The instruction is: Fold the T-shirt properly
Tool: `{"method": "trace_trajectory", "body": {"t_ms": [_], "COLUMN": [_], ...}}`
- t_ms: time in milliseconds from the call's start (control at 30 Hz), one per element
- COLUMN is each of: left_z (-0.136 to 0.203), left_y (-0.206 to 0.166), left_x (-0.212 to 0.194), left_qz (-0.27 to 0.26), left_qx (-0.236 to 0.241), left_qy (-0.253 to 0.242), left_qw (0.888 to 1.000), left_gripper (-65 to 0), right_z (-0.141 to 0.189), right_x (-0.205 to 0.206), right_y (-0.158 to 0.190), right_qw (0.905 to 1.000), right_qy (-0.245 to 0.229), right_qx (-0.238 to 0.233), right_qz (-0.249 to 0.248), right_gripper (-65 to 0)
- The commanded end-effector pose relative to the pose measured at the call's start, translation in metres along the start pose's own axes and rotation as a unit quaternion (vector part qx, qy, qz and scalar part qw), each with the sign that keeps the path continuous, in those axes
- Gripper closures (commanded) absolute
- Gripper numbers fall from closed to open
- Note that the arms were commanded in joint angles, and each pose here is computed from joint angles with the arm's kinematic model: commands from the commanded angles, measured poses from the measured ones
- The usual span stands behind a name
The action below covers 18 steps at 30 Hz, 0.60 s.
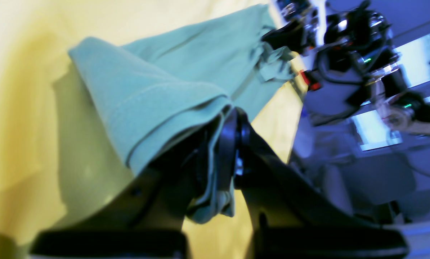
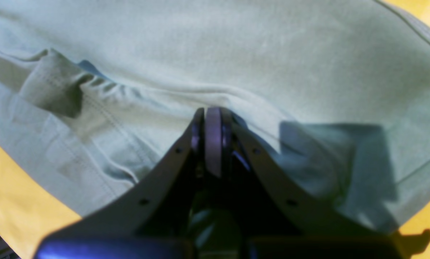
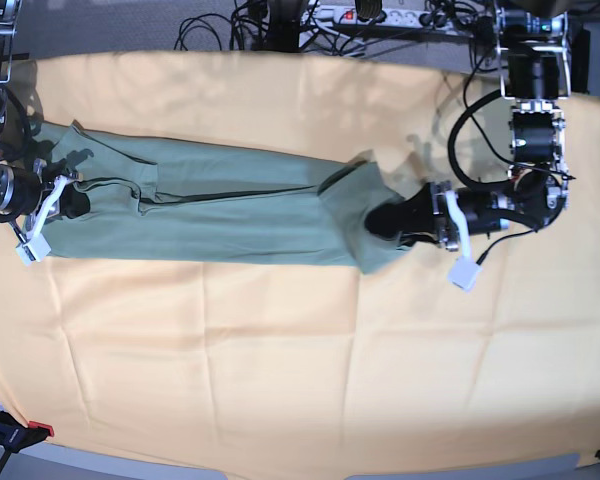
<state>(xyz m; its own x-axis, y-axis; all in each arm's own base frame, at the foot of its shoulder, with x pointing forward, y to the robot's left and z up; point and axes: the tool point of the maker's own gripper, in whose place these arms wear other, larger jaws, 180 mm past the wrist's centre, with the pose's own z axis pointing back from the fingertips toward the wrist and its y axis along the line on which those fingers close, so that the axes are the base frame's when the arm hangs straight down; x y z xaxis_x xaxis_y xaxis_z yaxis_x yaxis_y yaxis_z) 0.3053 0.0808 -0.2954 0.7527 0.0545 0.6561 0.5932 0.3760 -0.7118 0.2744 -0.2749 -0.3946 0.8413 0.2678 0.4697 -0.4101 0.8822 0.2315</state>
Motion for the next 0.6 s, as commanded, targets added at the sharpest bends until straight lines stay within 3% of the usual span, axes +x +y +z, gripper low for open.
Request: {"method": "trace_trajectory", "body": {"t_ms": [0, 433, 567], "left_z": [-0.001, -0.051, -0.062], "left_y": [-0.01, -0.048, -0.052], "left_x": [0.019, 0.044, 0.038], "left_qz": [-0.026, -0.039, -0.039], "left_qx": [-0.015, -0.097, -0.103], "left_qy": [-0.023, -0.077, -0.064], "left_qw": [0.999, 0.992, 0.992], "left_gripper": [0.0, 0.0, 0.0], "right_z": [0.001, 0.001, 0.001], "right_x": [-0.01, -0.013, -0.013], "right_y": [-0.006, -0.006, -0.006], "right_qw": [0.9994, 0.9991, 0.9991], "right_qy": [0.031, 0.039, 0.039], "right_qx": [-0.015, -0.015, -0.015], "right_qz": [0.003, 0.003, 0.003], "right_gripper": [0.0, 0.0, 0.0]}}
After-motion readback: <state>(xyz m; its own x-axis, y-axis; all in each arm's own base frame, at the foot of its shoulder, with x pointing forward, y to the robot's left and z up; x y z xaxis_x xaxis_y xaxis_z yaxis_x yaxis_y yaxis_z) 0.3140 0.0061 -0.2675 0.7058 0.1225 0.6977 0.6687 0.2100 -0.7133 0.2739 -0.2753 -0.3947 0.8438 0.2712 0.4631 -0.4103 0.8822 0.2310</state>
